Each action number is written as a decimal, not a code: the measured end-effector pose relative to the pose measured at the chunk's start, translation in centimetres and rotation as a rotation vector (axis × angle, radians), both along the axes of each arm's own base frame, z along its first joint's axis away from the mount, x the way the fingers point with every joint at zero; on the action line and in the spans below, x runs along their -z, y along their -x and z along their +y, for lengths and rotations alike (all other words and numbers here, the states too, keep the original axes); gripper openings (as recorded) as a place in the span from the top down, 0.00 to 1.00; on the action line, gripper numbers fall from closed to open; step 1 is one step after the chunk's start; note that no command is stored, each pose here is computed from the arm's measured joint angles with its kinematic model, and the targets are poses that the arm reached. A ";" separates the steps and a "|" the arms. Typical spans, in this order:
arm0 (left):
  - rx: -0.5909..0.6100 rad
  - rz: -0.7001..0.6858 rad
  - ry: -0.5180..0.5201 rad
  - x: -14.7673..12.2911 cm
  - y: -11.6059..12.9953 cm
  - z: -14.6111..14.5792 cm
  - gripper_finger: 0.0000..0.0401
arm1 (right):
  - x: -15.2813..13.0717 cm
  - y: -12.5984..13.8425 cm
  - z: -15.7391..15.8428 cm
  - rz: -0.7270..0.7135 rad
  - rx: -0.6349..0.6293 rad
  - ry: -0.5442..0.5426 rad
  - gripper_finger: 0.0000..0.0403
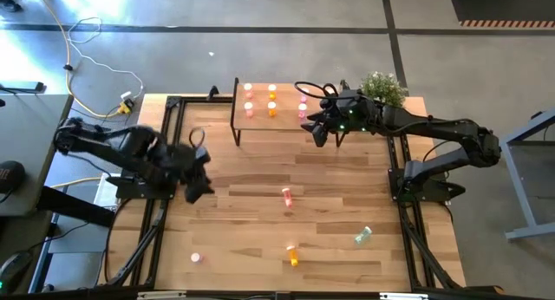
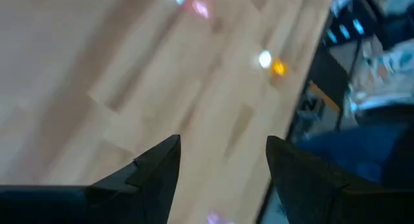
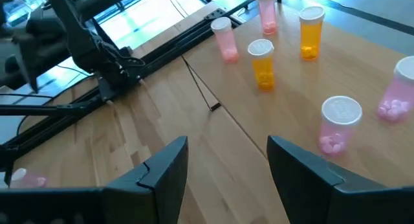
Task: Pick and place medicine bottles onto shelf by color
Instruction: Put the purple pill bottle on the shelf aligned with the other purple pill bottles
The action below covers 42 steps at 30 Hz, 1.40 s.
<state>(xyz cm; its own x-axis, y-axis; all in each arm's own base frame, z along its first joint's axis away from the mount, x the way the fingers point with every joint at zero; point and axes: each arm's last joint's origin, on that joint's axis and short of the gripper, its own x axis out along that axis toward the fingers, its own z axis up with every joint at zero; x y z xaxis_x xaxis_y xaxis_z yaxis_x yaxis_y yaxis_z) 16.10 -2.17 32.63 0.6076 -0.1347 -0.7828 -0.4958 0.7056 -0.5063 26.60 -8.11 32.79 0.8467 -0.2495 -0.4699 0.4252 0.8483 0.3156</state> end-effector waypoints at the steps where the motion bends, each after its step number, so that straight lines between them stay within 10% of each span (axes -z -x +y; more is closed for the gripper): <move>1: 0.010 0.008 0.015 0.2 0.0 -0.7 0.46 | 0.0 0.0 0.1 0.001 -0.006 0.001 0.50; 42: 0.068 0.257 0.215 7.5 1.2 -19.4 0.46 | 0.1 -1.1 6.7 0.008 -0.210 -0.026 0.50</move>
